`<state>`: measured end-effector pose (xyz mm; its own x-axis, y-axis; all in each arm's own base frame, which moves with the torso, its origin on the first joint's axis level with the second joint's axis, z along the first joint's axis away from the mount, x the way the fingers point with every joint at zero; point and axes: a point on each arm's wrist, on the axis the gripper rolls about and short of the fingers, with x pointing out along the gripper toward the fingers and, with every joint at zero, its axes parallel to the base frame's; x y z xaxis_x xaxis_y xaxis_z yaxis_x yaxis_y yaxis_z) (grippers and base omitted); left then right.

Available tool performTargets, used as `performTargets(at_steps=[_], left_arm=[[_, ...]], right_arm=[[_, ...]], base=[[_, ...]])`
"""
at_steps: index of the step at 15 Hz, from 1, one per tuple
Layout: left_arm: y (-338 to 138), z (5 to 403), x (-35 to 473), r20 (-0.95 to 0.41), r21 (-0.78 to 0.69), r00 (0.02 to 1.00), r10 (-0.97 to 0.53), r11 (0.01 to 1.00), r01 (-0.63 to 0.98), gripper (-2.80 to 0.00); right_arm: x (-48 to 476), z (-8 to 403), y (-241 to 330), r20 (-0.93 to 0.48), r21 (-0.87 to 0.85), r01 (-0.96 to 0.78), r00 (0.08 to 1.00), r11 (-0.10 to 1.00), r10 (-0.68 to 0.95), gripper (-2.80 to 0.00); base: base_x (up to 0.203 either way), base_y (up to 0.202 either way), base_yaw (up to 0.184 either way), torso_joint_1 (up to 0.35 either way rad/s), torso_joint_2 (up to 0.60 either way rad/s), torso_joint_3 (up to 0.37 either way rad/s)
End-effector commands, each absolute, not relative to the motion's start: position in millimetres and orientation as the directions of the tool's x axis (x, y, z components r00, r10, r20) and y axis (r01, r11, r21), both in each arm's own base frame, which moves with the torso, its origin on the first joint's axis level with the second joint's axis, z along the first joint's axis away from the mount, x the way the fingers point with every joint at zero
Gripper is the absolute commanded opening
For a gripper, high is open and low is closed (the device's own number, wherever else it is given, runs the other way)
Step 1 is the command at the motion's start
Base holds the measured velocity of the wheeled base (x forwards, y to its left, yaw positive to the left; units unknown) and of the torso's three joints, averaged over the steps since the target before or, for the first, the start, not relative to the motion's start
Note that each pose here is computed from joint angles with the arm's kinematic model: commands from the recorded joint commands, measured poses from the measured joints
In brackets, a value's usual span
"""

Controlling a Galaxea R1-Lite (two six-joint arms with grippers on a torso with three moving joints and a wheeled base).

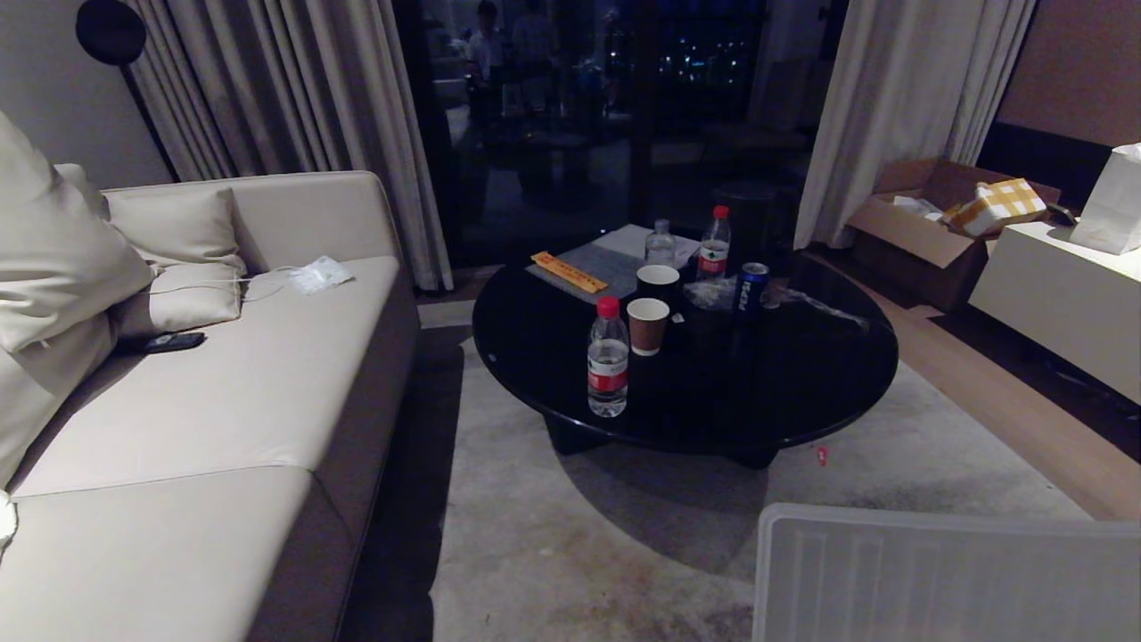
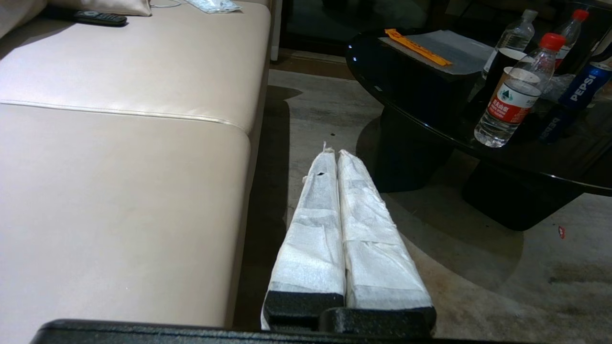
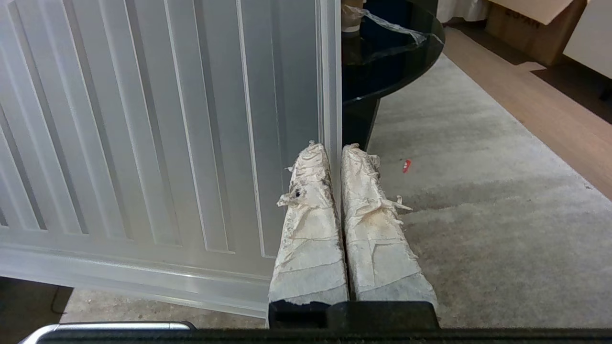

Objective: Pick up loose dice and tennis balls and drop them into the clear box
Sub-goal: Close the lid

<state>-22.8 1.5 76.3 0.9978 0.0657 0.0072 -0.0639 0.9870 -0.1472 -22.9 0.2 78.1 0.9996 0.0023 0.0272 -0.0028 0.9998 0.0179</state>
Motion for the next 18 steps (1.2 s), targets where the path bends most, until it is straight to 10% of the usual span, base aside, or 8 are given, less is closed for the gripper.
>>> performTargets(at_steps=[1,18], left_arm=[[1.5,76.3,-22.8,0.007,-0.149,0.998,0.067,0.987,-0.065,-2.8],[1.5,76.5,-22.7,0.008,-0.144,0.998,0.066,0.988,-0.064,-2.8]], right_arm=[[-22.1,75.6,0.1,0.017,0.018,-0.003,1.0,1.0,0.003,-2.8],[-22.1,75.8,0.2,0.018,0.018,-0.003,1.0,1.0,0.003,-2.8]], base=[[0.0,0.0,0.0,0.0,0.0,0.0],[0.0,0.0,0.0,0.0,0.0,0.0]])
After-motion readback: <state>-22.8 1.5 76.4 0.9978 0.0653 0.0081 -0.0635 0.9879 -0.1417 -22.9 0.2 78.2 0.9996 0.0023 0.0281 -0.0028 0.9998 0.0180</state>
